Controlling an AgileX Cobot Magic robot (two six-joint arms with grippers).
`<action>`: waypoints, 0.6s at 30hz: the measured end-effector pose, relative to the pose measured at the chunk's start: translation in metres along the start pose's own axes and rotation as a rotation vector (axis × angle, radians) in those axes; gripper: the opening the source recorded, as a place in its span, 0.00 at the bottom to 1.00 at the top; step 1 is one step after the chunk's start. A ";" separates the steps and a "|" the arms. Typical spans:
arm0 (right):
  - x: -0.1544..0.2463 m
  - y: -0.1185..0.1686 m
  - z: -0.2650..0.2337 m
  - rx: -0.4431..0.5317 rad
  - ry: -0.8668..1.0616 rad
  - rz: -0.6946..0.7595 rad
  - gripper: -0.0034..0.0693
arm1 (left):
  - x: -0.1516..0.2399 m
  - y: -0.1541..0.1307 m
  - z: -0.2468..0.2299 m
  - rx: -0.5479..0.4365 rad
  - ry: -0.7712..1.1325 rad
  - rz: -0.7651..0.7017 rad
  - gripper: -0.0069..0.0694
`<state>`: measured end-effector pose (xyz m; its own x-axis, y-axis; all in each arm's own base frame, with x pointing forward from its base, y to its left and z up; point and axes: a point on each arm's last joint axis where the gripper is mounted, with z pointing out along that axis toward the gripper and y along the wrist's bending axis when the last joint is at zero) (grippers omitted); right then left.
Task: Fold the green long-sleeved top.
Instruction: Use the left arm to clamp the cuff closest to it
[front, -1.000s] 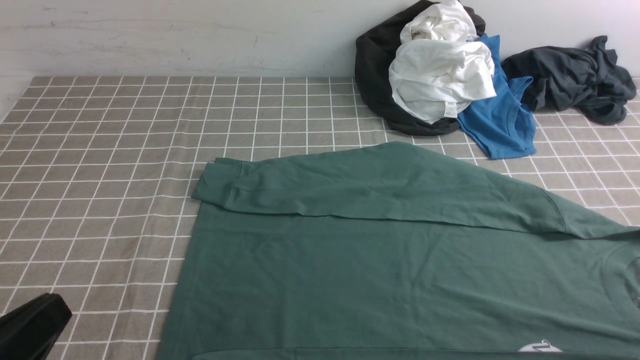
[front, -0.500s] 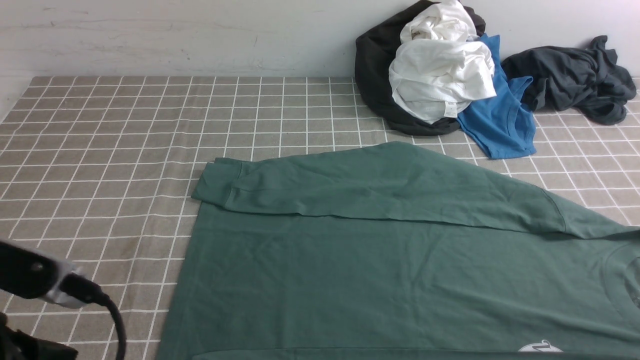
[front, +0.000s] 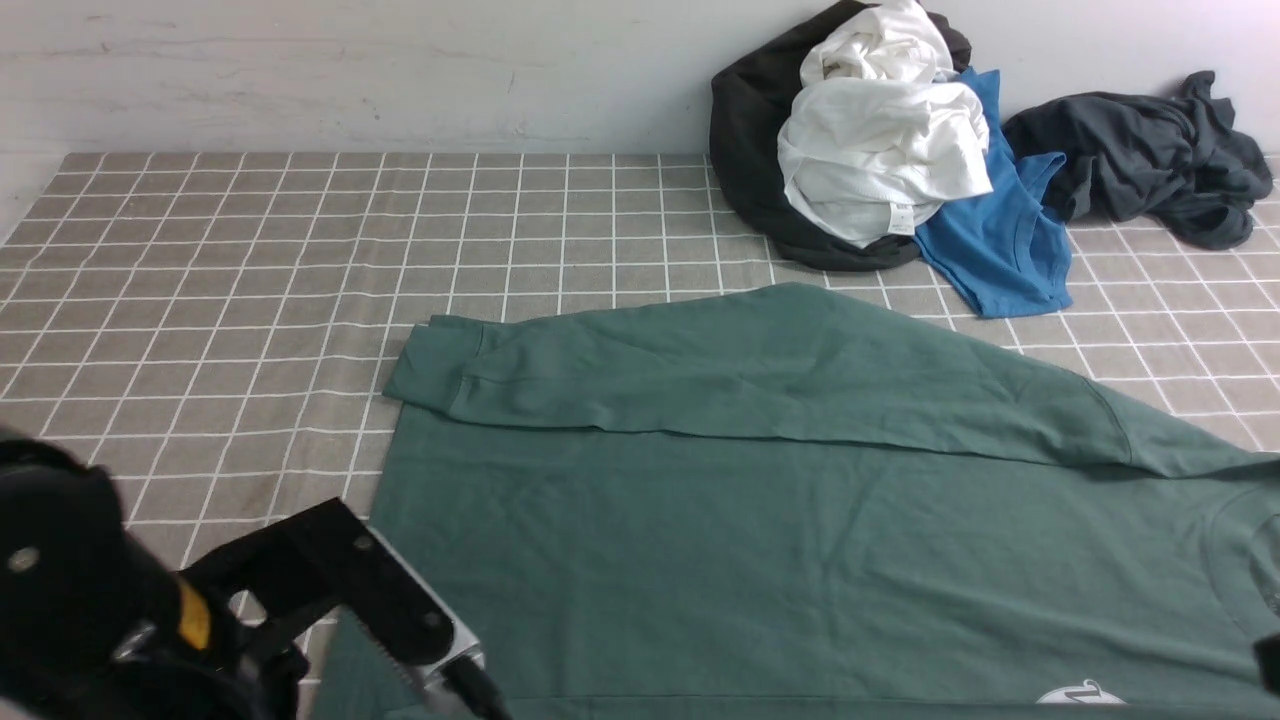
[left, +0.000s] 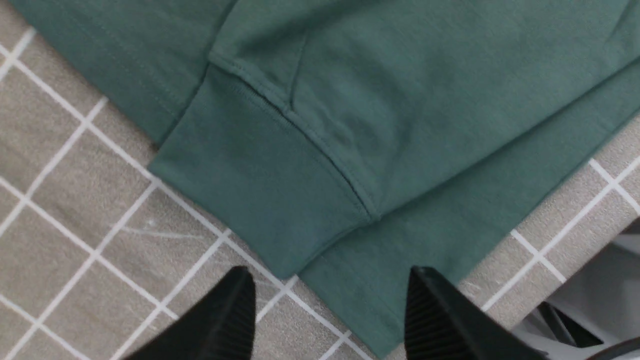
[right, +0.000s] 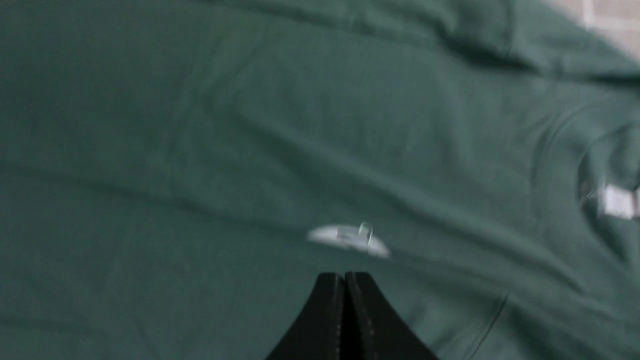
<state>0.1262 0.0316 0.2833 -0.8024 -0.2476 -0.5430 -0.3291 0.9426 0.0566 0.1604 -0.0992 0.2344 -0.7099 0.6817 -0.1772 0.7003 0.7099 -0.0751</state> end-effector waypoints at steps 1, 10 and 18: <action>-0.003 0.005 0.010 -0.044 0.085 -0.039 0.03 | -0.012 0.004 0.009 -0.007 0.013 0.004 0.67; -0.008 0.021 0.034 -0.135 0.213 -0.170 0.03 | -0.047 0.024 0.072 -0.019 0.073 0.000 0.69; -0.011 0.020 0.035 -0.123 0.174 -0.173 0.03 | -0.056 0.030 0.097 -0.023 0.084 -0.007 0.67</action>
<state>0.1460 0.0610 0.2612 -0.7991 -0.4473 -0.4016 -0.5182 0.8512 0.0830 0.2281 -0.1335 0.1472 -0.7191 0.6886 -0.0934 0.6942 0.7178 -0.0528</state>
